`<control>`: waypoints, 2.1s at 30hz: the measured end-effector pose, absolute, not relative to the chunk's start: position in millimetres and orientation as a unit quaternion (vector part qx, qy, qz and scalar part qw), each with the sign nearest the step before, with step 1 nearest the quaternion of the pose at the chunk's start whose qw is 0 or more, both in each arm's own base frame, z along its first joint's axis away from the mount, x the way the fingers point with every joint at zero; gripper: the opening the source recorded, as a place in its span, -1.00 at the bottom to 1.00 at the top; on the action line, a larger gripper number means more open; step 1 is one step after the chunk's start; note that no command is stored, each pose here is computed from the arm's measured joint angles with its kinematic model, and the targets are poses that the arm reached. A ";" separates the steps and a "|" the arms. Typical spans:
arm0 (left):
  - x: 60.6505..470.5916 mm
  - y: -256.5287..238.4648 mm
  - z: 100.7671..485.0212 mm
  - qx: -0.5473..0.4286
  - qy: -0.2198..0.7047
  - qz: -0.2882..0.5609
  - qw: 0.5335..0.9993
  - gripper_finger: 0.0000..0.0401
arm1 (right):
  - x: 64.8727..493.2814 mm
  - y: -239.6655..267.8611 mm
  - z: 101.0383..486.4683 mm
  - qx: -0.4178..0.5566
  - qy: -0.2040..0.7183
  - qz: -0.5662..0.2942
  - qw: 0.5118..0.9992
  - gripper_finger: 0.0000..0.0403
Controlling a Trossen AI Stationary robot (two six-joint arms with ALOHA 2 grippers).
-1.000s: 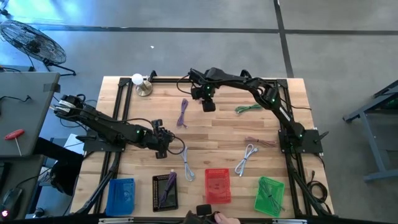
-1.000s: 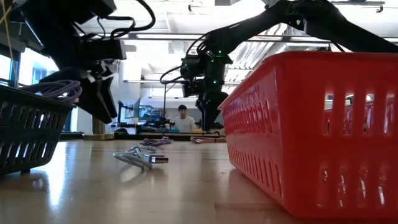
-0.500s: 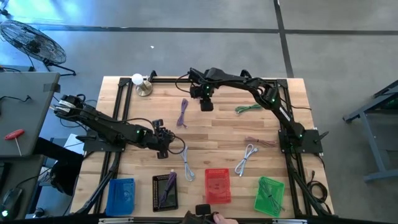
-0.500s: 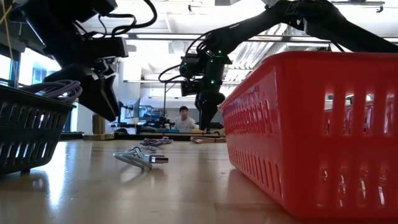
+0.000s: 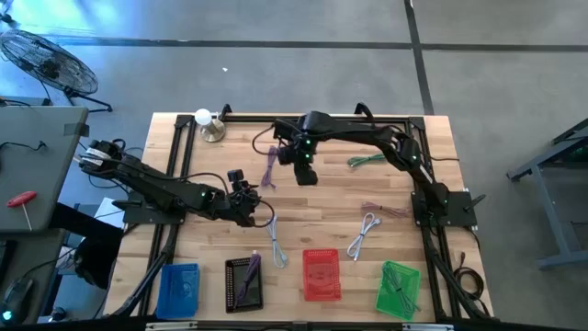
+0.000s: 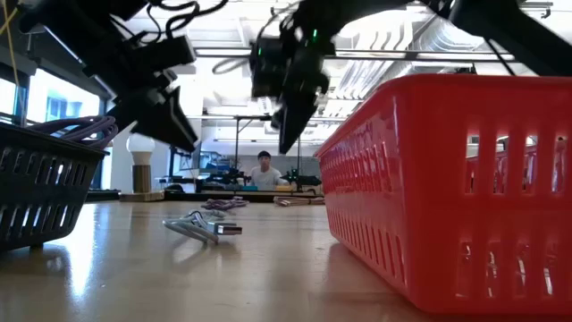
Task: Pick & Place USB Port
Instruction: Put the top pink charger cable into the red bin
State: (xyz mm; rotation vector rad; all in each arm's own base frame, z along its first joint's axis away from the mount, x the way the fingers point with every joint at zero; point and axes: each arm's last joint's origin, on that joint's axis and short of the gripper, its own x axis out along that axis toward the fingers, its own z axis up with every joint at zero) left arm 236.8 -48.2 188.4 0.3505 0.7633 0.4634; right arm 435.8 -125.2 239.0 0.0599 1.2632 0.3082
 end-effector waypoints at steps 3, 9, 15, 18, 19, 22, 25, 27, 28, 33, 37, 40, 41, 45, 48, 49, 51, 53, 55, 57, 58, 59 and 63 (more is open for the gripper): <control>240.6 -49.2 192.3 0.192 0.353 0.209 0.892 -0.16 | 424.4 -94.7 262.8 0.032 0.601 0.175 0.779 -0.19; 256.5 -38.8 208.0 0.250 0.292 0.196 0.902 -0.16 | 393.3 -36.3 312.3 0.036 0.614 0.230 0.754 -0.19; 264.7 14.6 236.4 0.199 0.263 0.189 0.925 -0.16 | 346.8 15.7 347.0 0.041 0.619 0.218 0.754 -0.19; 269.8 50.4 260.3 0.142 0.219 0.157 0.953 -0.16 | 314.7 35.2 356.5 0.035 0.616 0.177 0.767 -0.19; 269.9 64.2 270.4 0.120 0.200 0.151 0.961 -0.16 | 303.5 40.0 358.0 0.029 0.612 0.156 0.775 -0.19; 270.1 103.7 301.1 0.049 0.145 0.151 0.977 -0.16 | 272.6 50.3 356.0 0.017 0.588 0.095 0.803 -0.19; 268.3 141.1 322.4 -0.027 0.107 0.135 0.985 -0.16 | 242.3 54.5 349.0 0.020 0.554 0.049 0.831 -0.19; 271.6 162.7 331.0 -0.057 0.093 0.124 0.986 -0.16 | 224.8 55.0 342.0 0.018 0.526 0.032 0.850 -0.19; 274.0 172.7 333.3 -0.064 0.090 0.124 0.986 -0.16 | 216.8 54.7 336.7 0.016 0.513 0.024 0.858 -0.19; 306.1 215.3 324.6 -0.087 0.105 0.147 0.980 -0.16 | 184.7 50.0 309.2 0.021 0.455 0.013 0.890 -0.19; 340.3 237.9 292.4 -0.127 0.181 0.144 0.965 -0.16 | 168.4 45.8 284.0 0.040 0.417 0.023 0.908 -0.19; 360.6 252.9 266.9 -0.157 0.238 0.143 0.948 -0.16 | 159.5 44.6 266.5 0.062 0.399 0.045 0.914 -0.19; 365.3 256.6 257.7 -0.168 0.259 0.143 0.940 -0.16 | 156.7 44.2 261.1 0.068 0.395 0.052 0.915 -0.19; 381.4 270.8 230.7 -0.205 0.316 0.178 0.909 -0.16 | 149.7 43.6 244.5 0.079 0.385 0.076 0.916 -0.19; 389.0 277.3 220.3 -0.221 0.346 0.203 0.889 -0.16 | 147.5 43.1 237.1 0.070 0.374 0.086 0.921 -0.19; 389.7 278.0 216.5 -0.228 0.361 0.210 0.880 -0.16 | 147.3 43.0 235.7 0.066 0.370 0.088 0.922 -0.19; 393.5 278.3 210.7 -0.231 0.379 0.219 0.869 -0.16 | 147.7 43.1 234.7 0.058 0.362 0.093 0.926 -0.19; 393.4 275.3 207.2 -0.235 0.402 0.223 0.857 -0.16 | 147.8 43.2 234.8 0.051 0.361 0.096 0.926 -0.19; 395.8 273.0 207.0 -0.228 0.405 0.226 0.856 -0.16 | 148.3 43.3 235.2 0.045 0.357 0.100 0.928 -0.19; 396.0 269.2 205.5 -0.221 0.418 0.229 0.851 -0.16 | 148.9 43.5 236.1 0.040 0.351 0.103 0.930 -0.19; 396.6 267.7 205.1 -0.216 0.423 0.230 0.850 -0.16 | 149.2 43.6 236.3 0.036 0.349 0.104 0.931 -0.19; 396.7 266.2 204.3 -0.212 0.428 0.232 0.847 -0.16 | 149.3 43.7 236.5 0.035 0.348 0.106 0.931 -0.19; 399.7 260.4 203.9 -0.209 0.434 0.229 0.846 -0.16 | 149.4 43.7 236.5 0.035 0.347 0.106 0.931 -0.19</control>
